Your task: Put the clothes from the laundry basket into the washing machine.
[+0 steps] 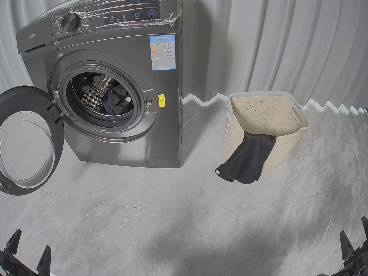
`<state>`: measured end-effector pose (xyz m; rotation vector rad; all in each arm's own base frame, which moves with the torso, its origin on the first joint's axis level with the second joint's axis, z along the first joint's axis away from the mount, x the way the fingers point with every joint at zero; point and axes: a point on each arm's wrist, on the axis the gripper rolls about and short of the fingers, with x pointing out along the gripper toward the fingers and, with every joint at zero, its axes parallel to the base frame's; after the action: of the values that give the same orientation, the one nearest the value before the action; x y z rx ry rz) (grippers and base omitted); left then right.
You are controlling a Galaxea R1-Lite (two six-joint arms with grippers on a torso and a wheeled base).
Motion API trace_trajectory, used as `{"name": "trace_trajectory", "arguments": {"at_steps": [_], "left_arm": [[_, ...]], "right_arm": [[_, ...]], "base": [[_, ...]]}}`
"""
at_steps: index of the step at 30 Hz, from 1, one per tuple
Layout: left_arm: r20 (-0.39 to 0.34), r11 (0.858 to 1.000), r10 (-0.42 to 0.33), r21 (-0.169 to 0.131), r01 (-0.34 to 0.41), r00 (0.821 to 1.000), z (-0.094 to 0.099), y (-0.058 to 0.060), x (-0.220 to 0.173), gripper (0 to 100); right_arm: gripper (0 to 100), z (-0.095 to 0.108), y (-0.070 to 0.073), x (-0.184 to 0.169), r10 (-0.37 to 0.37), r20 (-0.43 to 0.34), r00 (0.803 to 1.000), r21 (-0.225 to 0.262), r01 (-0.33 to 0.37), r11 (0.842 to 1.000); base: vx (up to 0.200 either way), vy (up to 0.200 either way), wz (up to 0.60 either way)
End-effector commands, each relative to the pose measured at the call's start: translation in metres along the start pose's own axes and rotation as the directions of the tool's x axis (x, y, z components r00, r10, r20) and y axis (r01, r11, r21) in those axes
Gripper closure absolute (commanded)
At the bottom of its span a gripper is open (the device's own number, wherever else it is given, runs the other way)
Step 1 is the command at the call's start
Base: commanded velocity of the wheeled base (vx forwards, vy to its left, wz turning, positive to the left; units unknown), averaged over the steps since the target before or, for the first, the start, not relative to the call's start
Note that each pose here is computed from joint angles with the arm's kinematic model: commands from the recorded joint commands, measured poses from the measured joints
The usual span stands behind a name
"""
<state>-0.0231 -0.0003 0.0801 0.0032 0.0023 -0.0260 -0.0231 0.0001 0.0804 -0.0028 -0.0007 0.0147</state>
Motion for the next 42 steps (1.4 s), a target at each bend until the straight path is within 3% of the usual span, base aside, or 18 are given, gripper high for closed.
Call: {"name": "trace_trajectory", "arguments": {"at_steps": [1,19,28,42], "left_arm": [[-0.002,1.000,-0.002,0.000,0.002,1.000,-0.0045,0.0000,0.0000,0],[-0.002,1.000,-0.003,0.003,0.003,1.000,-0.0045,0.0000,0.0000,0],[-0.002,1.000,0.001,0.008,-0.001,1.000,-0.0045,0.0001,0.0000,0],[-0.002,1.000,0.001,-0.002,-0.001,1.000,-0.0045,0.0000,0.0000,0]], "right_arm": [[0,-0.0045,0.0000,0.0012,0.001,-0.016,1.000,0.000,-0.001,1.000],[0,-0.0045,0.0000,0.0012,0.001,-0.016,1.000,0.000,-0.001,1.000],[0,-0.0045,0.0000,0.0012,0.001,-0.016,1.000,0.000,-0.001,1.000],[0,-0.0045,0.0000,0.0012,0.001,-0.016,1.000,0.000,-0.001,1.000]], "base": [[0.000,-0.200,0.00],[0.000,-0.033,0.00],[0.000,-0.200,0.00],[0.000,0.000,0.00]]}}
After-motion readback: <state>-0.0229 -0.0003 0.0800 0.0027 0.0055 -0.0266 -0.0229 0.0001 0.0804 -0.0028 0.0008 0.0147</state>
